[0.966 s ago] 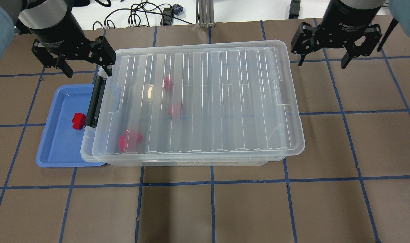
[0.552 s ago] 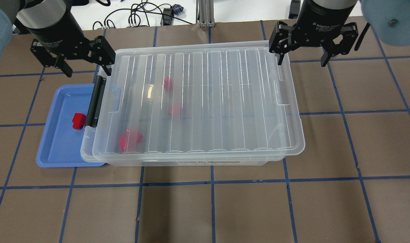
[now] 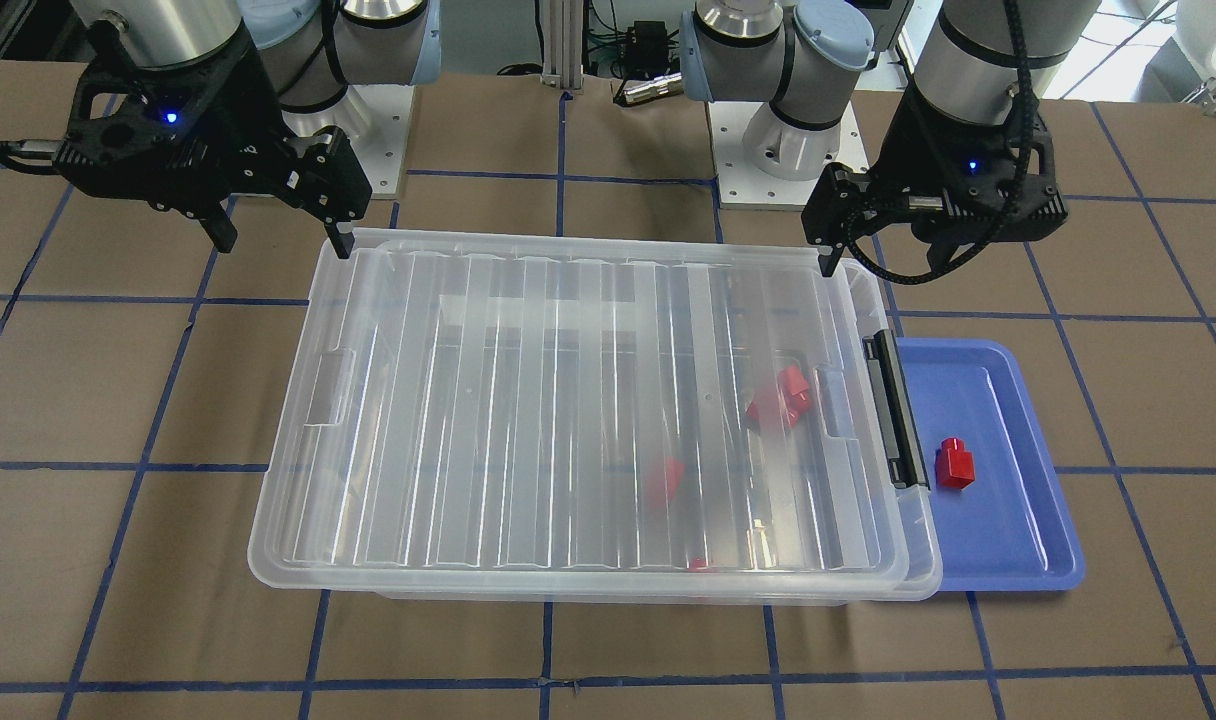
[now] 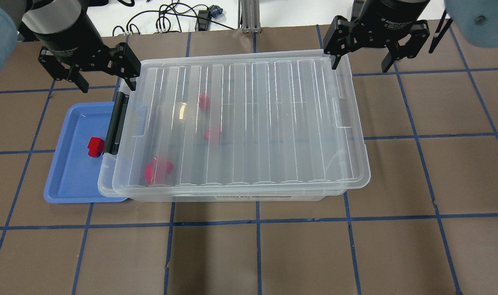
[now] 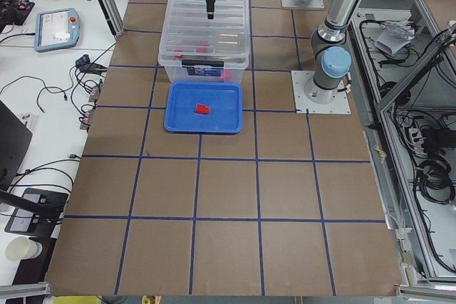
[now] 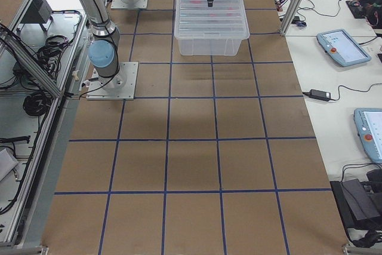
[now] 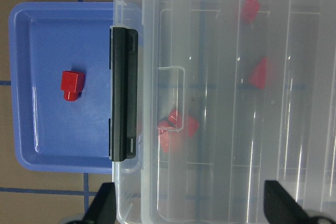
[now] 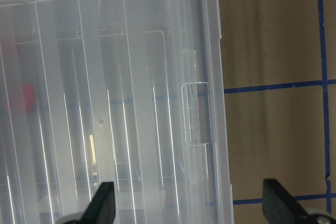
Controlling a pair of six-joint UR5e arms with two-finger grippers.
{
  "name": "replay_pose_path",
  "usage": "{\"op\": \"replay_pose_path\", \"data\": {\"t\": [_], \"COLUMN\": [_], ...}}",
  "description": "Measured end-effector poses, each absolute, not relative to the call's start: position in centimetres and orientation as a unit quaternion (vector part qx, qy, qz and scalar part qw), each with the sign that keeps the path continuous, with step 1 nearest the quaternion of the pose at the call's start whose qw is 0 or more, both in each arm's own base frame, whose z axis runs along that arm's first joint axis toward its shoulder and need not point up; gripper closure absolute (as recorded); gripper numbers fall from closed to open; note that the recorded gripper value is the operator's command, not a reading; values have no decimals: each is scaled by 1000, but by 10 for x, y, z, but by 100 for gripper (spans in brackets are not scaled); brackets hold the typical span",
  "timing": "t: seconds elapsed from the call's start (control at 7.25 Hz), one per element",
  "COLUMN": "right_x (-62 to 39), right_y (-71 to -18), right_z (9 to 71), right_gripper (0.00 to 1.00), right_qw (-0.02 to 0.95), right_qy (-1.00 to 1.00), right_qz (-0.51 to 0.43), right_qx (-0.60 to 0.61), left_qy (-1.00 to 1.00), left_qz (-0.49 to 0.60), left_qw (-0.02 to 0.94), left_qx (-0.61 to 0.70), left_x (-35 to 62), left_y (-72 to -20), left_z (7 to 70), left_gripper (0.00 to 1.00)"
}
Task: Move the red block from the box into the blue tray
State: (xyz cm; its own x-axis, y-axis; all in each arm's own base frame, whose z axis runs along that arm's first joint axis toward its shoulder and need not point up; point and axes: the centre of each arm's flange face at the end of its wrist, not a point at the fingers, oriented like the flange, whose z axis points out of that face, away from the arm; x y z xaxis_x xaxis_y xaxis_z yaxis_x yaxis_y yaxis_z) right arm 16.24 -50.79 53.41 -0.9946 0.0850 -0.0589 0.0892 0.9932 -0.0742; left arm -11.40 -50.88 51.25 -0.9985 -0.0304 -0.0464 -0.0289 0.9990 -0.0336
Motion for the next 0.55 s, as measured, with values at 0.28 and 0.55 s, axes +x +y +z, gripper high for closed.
{"op": "replay_pose_path", "data": {"t": [0.28,0.55], "right_x": [159,158], "right_y": [-508,-508], "right_z": [535,533], "right_gripper": [0,0], "right_qw": [27,26], "right_qy": [998,998], "right_qz": [-36,-31], "right_qx": [47,50], "left_qy": [999,1000], "left_qz": [-17,-13], "left_qw": [23,21], "left_qx": [-15,-15], "left_x": [-114,-115], "left_y": [-506,-510], "left_z": [515,515], "left_gripper": [0,0]}}
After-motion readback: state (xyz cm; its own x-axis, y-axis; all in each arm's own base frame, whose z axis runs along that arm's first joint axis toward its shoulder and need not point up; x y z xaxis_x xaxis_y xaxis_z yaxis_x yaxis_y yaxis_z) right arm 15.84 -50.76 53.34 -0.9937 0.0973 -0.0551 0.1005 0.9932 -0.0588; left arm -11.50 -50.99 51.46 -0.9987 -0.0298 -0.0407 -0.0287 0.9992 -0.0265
